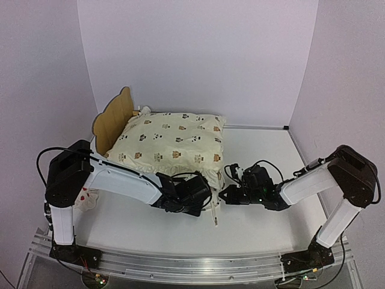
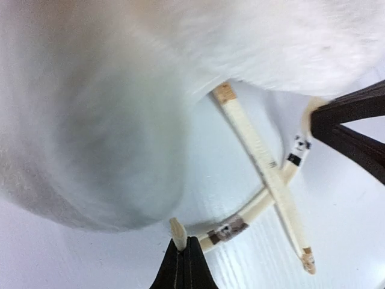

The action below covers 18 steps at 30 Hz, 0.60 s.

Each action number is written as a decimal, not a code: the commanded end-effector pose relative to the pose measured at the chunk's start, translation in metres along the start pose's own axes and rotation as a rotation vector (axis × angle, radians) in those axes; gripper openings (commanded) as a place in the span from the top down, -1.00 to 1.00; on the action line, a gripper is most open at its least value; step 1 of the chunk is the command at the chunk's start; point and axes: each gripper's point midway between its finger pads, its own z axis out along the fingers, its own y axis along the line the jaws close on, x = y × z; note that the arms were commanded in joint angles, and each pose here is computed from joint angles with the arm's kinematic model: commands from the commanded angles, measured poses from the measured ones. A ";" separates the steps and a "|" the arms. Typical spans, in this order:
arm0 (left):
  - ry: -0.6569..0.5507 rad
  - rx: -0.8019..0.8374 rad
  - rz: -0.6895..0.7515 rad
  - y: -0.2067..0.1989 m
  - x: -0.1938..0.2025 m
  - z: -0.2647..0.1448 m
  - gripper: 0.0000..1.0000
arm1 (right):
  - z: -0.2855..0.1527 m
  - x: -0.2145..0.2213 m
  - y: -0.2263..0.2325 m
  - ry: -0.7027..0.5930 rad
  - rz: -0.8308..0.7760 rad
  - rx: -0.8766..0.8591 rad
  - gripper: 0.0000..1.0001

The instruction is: Set up the pet bed

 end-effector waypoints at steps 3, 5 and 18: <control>-0.155 0.198 0.044 -0.056 -0.063 -0.052 1.00 | -0.015 -0.009 0.012 -0.036 -0.011 -0.036 1.00; -0.164 0.231 0.067 -0.066 -0.068 -0.053 1.00 | -0.018 -0.010 0.012 -0.042 -0.015 -0.036 1.00; -0.153 0.308 0.147 -0.103 -0.083 -0.022 1.00 | -0.035 -0.009 0.006 -0.060 -0.032 -0.011 1.00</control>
